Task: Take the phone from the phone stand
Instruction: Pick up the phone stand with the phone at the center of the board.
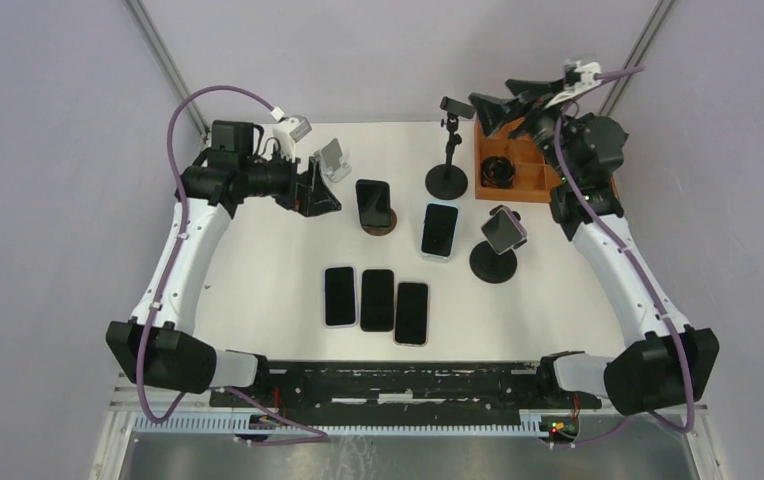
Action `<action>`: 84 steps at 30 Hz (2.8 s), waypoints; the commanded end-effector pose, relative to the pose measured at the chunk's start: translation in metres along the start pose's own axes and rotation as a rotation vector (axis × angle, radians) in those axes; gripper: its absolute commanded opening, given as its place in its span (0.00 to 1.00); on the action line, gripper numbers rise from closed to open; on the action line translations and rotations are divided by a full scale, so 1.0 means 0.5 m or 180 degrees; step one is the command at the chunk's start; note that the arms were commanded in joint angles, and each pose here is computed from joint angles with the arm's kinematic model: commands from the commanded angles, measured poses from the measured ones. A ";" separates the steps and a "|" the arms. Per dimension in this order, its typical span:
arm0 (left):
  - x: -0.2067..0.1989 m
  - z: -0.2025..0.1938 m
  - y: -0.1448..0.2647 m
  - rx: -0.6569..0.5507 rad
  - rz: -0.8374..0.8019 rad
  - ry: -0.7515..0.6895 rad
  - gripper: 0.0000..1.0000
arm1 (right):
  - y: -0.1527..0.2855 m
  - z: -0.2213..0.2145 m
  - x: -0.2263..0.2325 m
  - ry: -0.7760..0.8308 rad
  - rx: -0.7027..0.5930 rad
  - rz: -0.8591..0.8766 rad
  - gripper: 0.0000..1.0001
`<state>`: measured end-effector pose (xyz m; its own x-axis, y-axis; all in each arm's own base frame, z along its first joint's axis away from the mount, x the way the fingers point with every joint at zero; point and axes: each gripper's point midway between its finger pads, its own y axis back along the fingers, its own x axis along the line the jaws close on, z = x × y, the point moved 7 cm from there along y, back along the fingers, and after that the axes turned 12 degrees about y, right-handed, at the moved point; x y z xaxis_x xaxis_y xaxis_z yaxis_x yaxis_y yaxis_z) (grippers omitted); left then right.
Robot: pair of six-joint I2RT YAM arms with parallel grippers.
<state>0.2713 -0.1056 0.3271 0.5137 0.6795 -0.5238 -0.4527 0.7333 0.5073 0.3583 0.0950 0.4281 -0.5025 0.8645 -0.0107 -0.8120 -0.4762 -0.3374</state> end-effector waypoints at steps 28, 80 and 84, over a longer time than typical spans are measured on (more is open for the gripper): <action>0.246 -0.076 -0.378 0.0462 -0.0872 0.0150 0.81 | 0.133 -0.115 0.265 -0.0264 0.0884 0.1017 0.98; 0.030 -0.092 -0.149 0.1025 -0.1421 -0.0436 0.02 | 0.168 -0.223 0.336 -0.0917 0.1239 0.2006 0.98; -0.032 -0.093 -0.083 0.0945 -0.1616 -0.0451 0.02 | 0.168 -0.222 0.372 -0.1004 0.1178 0.2158 0.98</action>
<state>0.2919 -0.1448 0.2171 0.6450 0.4031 -0.6492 0.0235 0.8386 0.5442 0.2406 0.2168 0.2778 -0.8937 0.4065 0.1900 -0.4008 -0.9135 0.0695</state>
